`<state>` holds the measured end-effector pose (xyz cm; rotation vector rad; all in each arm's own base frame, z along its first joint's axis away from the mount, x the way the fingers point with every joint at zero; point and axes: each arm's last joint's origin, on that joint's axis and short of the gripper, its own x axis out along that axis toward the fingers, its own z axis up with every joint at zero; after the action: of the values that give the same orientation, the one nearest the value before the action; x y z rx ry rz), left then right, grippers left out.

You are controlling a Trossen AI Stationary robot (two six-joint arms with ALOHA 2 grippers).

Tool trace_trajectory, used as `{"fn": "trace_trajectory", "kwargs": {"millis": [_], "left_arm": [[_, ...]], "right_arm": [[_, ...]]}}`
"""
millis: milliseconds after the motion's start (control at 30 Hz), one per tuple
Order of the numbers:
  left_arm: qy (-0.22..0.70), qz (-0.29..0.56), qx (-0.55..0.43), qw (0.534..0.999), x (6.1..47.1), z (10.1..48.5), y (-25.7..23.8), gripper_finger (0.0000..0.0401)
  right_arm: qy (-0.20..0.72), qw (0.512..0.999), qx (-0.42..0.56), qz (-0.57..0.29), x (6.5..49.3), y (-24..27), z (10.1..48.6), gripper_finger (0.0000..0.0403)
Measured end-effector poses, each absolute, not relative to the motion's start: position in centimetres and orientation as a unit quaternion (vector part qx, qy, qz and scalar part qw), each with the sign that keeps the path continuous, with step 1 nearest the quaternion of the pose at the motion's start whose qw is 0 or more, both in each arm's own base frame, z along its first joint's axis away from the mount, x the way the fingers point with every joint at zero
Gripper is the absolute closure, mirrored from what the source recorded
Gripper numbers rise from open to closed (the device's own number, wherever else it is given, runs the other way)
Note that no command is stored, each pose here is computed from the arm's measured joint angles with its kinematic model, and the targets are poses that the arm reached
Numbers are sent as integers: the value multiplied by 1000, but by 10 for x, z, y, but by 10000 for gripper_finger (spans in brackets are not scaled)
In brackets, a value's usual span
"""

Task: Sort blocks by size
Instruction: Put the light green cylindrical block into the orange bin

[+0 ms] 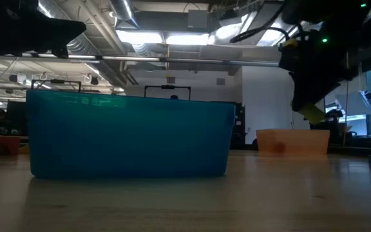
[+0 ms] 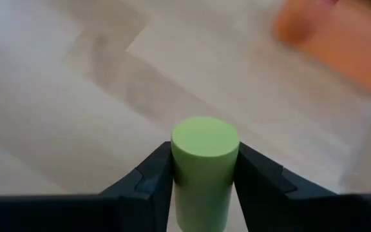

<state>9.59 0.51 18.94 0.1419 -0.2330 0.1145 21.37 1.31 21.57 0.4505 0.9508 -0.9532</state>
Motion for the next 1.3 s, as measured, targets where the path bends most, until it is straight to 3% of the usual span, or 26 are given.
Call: {"fn": "trace_trajectory", "kwargs": {"millis": [233, 533, 700, 1300], "left_arm": [[-113, 62, 75, 989, 96, 189, 5, 390], [-108, 69, 66, 990, 96, 188, 6, 314], [-108, 69, 66, 990, 96, 188, 6, 293], [-108, 70, 75, 989, 96, 188, 6, 290]], "right_arm": [[383, 764, 204, -477, 194, -29, 244, 265], [342, 735, 195, -552, 176, -91, 257, 264], [319, 732, 210, -564, 174, -128, 256, 264], [364, 676, 318, -556, 172, -215, 189, 263]]}}
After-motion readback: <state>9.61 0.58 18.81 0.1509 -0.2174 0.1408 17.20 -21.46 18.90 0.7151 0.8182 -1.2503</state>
